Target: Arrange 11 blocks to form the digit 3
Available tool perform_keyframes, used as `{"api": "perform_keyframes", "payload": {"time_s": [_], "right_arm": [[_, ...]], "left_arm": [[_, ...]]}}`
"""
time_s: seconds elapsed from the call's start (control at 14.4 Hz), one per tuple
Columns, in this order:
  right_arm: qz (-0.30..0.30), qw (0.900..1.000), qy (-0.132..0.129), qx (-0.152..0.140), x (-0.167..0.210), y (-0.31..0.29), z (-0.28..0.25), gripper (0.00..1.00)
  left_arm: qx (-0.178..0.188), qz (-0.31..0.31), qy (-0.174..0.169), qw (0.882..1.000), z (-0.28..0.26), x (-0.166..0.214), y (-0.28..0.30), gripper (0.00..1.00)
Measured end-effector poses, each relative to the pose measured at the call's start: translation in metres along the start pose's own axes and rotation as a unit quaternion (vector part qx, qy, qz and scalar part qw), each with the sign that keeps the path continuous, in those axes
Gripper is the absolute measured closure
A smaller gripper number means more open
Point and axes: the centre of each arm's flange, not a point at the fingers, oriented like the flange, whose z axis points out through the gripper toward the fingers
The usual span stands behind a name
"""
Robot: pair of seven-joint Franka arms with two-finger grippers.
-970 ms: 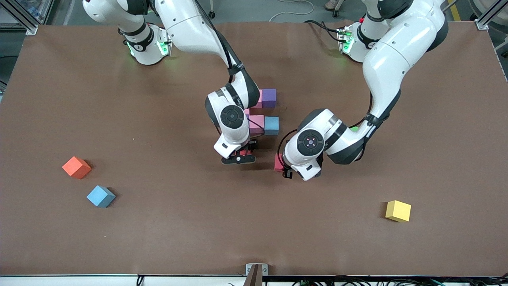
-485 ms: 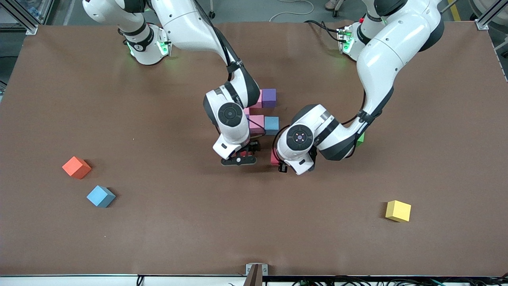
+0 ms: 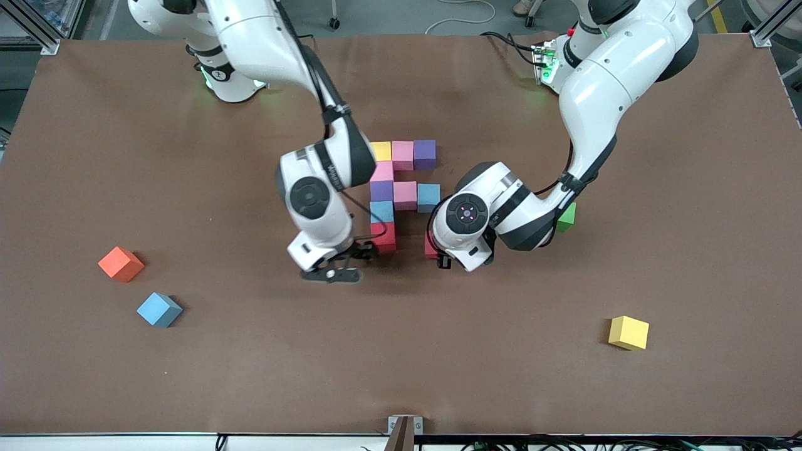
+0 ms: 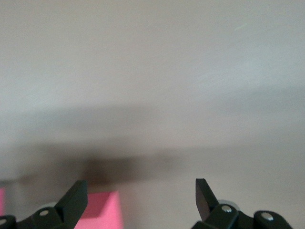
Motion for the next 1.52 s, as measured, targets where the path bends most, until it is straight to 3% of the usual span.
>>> {"api": "perform_keyframes", "payload": {"time_s": [0.28,0.55,1.18,1.46,1.52], "right_arm": [[-0.01,0.998,-0.029,-0.052,0.042,0.117,-0.046,0.0],[-0.019,0.996,-0.054,-0.068,0.058,0.2,-0.079,0.0],[0.032,0.995,-0.082,-0.045,0.054,0.285,-0.138,0.0],[0.048,0.994,-0.103,-0.007,0.053,0.314,-0.14,0.0],[0.048,0.993,-0.106,-0.008,0.053,0.321,-0.142,0.0]], "left_arm": [[-0.015,-0.032,0.002,0.999,0.002,-0.019,-0.009,0.43],[-0.044,-0.053,0.0,0.998,0.003,-0.038,-0.017,0.43],[-0.061,-0.044,-0.027,0.997,0.02,-0.051,-0.024,0.43],[-0.069,-0.038,-0.027,0.996,0.03,-0.056,-0.026,0.43],[-0.068,-0.036,-0.025,0.997,0.034,-0.058,-0.029,0.43]]}}
